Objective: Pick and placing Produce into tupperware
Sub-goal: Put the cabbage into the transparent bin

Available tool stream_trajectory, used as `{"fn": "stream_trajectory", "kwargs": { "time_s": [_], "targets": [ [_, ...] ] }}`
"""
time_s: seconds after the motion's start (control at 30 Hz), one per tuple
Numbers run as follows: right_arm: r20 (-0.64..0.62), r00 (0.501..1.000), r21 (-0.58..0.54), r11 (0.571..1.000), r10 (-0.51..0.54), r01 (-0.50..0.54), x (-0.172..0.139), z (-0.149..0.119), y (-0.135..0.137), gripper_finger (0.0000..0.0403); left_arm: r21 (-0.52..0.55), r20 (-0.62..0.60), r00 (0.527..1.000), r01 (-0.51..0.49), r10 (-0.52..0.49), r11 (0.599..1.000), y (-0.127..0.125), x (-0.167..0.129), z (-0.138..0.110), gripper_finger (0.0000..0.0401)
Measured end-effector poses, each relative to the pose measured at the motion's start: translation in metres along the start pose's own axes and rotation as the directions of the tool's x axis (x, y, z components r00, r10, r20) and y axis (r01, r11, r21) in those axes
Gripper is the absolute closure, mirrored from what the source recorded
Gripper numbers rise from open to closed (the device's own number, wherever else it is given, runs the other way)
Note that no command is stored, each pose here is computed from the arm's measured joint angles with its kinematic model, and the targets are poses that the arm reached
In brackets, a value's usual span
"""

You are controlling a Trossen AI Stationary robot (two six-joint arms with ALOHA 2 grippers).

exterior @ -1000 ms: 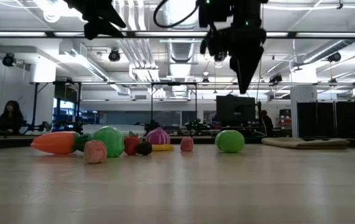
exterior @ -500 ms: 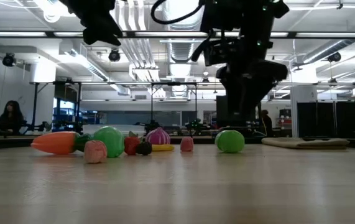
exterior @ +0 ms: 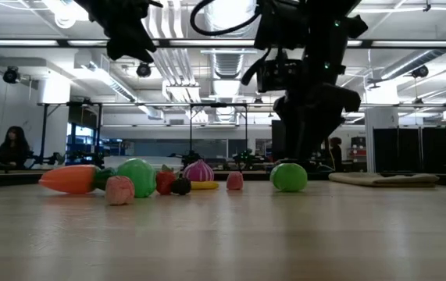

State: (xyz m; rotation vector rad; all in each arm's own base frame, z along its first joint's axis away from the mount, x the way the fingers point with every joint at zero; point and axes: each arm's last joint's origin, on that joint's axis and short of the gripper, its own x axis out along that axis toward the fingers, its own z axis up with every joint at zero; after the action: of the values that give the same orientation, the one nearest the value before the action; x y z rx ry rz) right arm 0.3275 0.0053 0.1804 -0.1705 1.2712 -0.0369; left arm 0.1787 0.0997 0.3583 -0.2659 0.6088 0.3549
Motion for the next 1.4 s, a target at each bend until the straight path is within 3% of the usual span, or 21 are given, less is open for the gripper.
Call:
{"fn": "stream_trajectory", "kwargs": {
  "time_s": [0.8,1.0,1.4],
  "targets": [
    [0.085,0.996,0.018,1.000,-0.013,0.011,0.032,-0.022,0.003,0.0106,-0.009,0.006,1.000,0.000,0.000,1.000,0.000,-0.002,0.000,0.0224],
    [0.098,0.993,0.036,0.997,-0.070,0.067,0.032,-0.021,-0.001,0.0107,-0.010,0.006,1.000,0.000,0.000,1.000,0.000,-0.002,0.000,0.0224],
    [0.115,0.992,0.069,0.997,-0.054,0.047,0.035,-0.022,-0.013,0.0173,-0.035,0.006,1.000,0.001,-0.001,0.999,0.000,-0.002,0.000,0.0224]
  ]
}}
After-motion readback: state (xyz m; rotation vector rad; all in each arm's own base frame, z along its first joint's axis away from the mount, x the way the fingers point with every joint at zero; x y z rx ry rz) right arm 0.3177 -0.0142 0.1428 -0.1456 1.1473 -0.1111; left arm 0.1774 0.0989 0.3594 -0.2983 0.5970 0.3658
